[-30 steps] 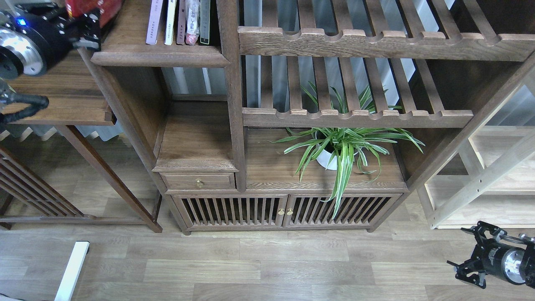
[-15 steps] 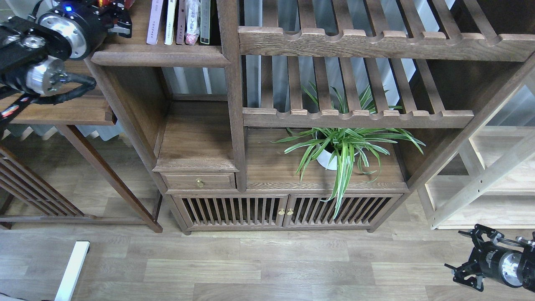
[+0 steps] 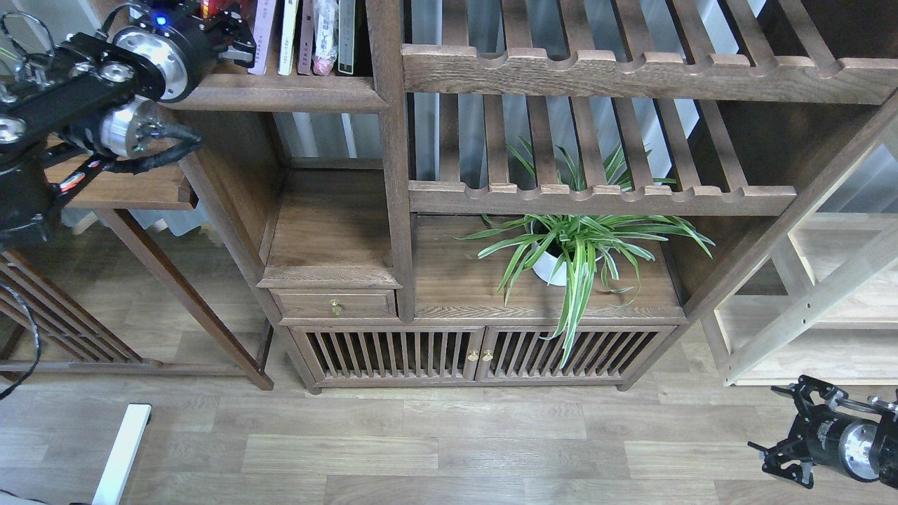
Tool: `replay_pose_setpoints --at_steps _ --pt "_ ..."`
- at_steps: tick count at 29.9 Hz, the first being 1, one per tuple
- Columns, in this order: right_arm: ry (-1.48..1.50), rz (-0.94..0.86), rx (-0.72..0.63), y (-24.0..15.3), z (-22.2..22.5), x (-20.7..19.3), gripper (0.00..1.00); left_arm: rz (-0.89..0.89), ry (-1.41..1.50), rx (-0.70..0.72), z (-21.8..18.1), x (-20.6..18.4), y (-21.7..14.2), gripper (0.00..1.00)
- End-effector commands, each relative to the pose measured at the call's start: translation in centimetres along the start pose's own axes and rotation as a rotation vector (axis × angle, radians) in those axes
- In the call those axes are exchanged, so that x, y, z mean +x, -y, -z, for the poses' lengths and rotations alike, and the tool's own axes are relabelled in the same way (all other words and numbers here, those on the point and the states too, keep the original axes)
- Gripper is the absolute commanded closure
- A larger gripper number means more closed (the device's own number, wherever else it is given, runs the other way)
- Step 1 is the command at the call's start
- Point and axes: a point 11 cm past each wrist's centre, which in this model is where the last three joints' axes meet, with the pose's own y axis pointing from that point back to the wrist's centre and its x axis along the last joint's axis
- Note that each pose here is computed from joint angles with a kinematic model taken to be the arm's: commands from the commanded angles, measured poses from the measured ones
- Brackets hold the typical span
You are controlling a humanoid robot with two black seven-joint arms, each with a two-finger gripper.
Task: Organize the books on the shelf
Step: 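Insert the red book onto the upper shelf with the left gripper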
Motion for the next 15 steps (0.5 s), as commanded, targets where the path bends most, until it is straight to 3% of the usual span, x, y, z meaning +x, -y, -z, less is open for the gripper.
replay_pose_setpoints --at_steps 1,15 --pt "0.0 0.001 -0.002 0.0 -0.1 0.0 0.01 -0.027 0.013 0.007 0.3 0.5 0.2 1.0" --pt "0.001 0.0 0.0 0.0 0.0 0.0 0.01 -0.081 0.037 0.034 1.5 -0.5 1.0 1.0"
